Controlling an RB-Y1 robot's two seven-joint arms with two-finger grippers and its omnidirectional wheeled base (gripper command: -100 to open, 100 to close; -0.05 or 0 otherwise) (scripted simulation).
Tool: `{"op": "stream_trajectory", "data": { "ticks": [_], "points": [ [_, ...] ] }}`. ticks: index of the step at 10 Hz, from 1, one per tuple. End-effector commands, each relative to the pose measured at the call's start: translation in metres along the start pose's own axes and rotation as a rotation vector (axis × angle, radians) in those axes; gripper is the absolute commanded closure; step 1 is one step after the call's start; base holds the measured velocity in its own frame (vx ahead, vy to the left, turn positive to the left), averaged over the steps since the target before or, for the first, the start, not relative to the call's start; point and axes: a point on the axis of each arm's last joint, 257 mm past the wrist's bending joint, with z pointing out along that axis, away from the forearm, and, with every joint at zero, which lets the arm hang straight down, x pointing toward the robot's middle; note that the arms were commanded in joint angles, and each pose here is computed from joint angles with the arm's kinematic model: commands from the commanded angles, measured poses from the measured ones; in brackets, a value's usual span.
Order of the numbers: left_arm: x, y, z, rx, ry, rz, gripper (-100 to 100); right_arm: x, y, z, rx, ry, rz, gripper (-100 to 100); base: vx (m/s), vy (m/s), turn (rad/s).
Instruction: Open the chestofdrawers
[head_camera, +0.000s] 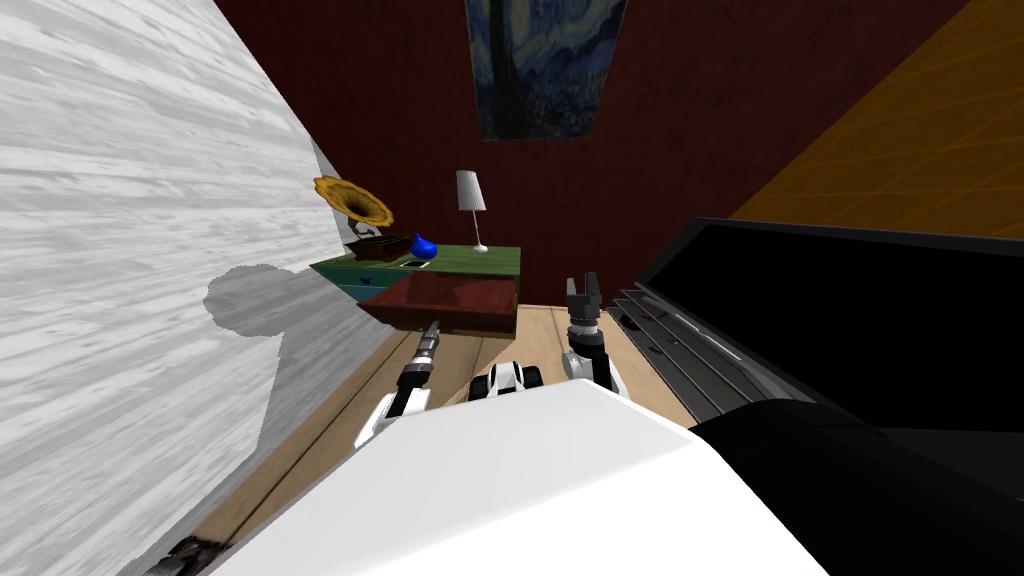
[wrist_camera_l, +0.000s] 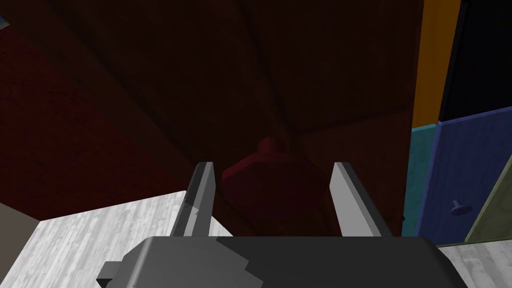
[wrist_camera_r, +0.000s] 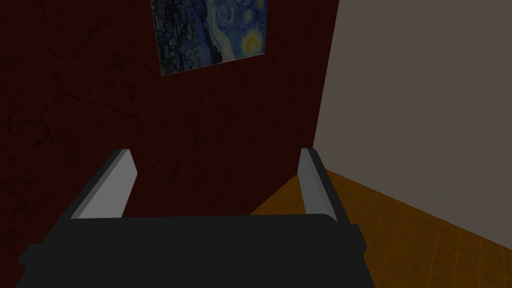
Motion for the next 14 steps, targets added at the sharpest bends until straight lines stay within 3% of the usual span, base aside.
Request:
{"op": "stream_trajectory", "data": {
  "ticks": [1,11,12,13,14],
  "points": [
    [-0.013,-0.013,0.0,-0.001,-0.003,0.002,-100,0.0,0.0,0.0,0.0,0.0,0.0,0,0.02,-0.024,-0.016],
    [-0.036,-0.045,0.0,-0.003,-0.005,0.002,-100,0.0,0.0,0.0,0.0,0.0,0.0,0,0.009,-0.016,-0.009],
    [-0.036,-0.046,0.0,-0.002,-0.005,0.002,-100,0.0,0.0,0.0,0.0,0.0,0.0,0,0.002,-0.008,-0.005],
    [-0.029,-0.031,-0.005,-0.034,0.008,0.008,-100,0.0,0.0,0.0,0.0,0.0,0.0,0,0.009,0.002,-0.019],
    [-0.028,-0.029,-0.006,-0.04,0.009,0.006,0,0.0,0.0,0.0,0.0,0.0,0.0,0,0.007,0.009,-0.013]
  ]
}}
